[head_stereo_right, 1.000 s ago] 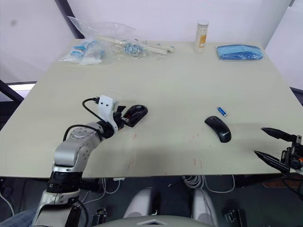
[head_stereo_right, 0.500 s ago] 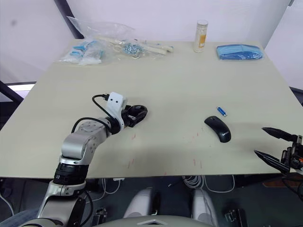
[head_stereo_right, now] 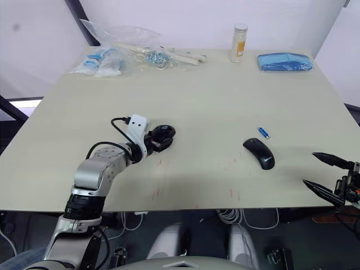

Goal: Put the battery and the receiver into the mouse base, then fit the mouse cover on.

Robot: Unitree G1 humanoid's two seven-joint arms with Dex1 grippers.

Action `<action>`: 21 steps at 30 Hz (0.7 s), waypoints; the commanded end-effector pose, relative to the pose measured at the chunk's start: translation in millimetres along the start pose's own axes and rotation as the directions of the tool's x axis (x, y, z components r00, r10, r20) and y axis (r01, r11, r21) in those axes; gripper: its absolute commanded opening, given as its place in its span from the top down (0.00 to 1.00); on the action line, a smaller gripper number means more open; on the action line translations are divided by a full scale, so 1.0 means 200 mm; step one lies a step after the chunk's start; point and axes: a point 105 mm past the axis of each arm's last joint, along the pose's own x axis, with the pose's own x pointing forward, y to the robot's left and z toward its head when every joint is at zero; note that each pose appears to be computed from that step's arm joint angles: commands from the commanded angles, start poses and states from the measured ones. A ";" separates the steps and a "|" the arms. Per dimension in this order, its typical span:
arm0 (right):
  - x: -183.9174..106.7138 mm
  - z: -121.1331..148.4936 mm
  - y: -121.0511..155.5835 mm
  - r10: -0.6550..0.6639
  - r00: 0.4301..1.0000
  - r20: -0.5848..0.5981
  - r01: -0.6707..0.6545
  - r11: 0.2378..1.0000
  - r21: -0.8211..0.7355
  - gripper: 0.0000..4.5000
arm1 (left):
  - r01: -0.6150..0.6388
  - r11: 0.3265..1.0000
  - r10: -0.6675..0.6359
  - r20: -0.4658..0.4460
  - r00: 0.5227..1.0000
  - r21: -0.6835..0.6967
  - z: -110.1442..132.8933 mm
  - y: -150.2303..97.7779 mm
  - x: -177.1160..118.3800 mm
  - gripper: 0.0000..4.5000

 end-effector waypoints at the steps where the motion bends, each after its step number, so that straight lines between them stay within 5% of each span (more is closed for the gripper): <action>1: -0.01 0.04 0.00 -0.003 1.000 0.015 0.003 0.999 -0.043 0.01 | -0.010 1.000 0.010 -0.002 1.000 0.018 0.01 0.02 0.01 0.00; 9: -0.01 0.03 0.00 -0.004 1.000 0.016 0.005 0.999 -0.048 0.01 | 0.008 1.000 -0.008 -0.006 1.000 0.020 0.01 0.01 0.03 0.00; 14: 0.00 0.03 0.00 -0.001 1.000 0.021 0.002 0.999 -0.050 0.00 | 0.014 1.000 -0.014 0.001 1.000 0.029 0.02 0.01 0.04 0.34; 21: 0.01 0.03 0.01 0.002 1.000 0.026 -0.001 0.999 -0.052 0.00 | 0.013 0.998 -0.013 0.010 1.000 0.065 0.04 0.01 0.03 0.34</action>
